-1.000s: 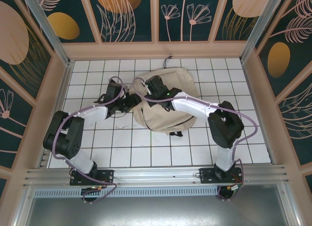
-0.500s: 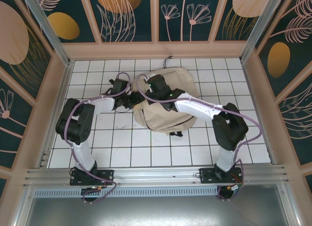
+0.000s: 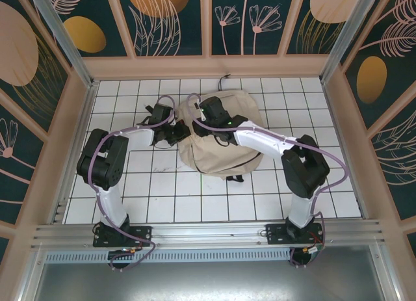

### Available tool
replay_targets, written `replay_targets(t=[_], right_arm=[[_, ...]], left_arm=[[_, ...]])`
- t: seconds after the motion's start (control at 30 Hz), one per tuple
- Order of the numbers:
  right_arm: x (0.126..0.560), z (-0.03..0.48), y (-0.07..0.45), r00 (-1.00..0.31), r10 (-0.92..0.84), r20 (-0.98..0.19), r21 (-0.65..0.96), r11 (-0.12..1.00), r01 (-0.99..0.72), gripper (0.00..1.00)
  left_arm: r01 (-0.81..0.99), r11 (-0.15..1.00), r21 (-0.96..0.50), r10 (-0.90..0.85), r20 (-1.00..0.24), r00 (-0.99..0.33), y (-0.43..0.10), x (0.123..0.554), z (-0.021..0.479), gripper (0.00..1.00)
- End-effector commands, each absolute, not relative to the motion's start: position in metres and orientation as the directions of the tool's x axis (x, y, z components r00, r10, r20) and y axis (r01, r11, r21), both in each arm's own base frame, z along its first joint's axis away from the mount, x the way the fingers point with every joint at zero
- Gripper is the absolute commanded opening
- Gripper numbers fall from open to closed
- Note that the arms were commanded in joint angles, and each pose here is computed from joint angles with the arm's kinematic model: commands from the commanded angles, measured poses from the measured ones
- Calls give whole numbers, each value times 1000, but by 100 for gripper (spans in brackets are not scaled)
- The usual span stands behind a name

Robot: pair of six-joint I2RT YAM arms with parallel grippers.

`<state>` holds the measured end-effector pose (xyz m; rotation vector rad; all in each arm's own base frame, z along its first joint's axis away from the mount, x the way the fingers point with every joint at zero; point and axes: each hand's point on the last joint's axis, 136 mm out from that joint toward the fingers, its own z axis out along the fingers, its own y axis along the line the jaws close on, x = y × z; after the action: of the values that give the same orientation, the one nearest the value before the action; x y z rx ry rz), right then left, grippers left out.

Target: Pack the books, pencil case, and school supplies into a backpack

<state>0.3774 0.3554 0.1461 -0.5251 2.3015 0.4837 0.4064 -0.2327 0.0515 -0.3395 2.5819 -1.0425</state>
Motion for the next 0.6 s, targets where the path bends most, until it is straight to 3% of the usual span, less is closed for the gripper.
replay_targets(t=[0.0,0.57], right_arm=[[379,134,361,-711,-214,-670,223,855,-468,31],[403,109,363,-781,-170,-601,238,895,-378,32]], left_arm=[[-29,684,-729,-321,-266,-909,-240,410,68,0],[29,681,-732,-313,-327,-891,-232,393,97,0]])
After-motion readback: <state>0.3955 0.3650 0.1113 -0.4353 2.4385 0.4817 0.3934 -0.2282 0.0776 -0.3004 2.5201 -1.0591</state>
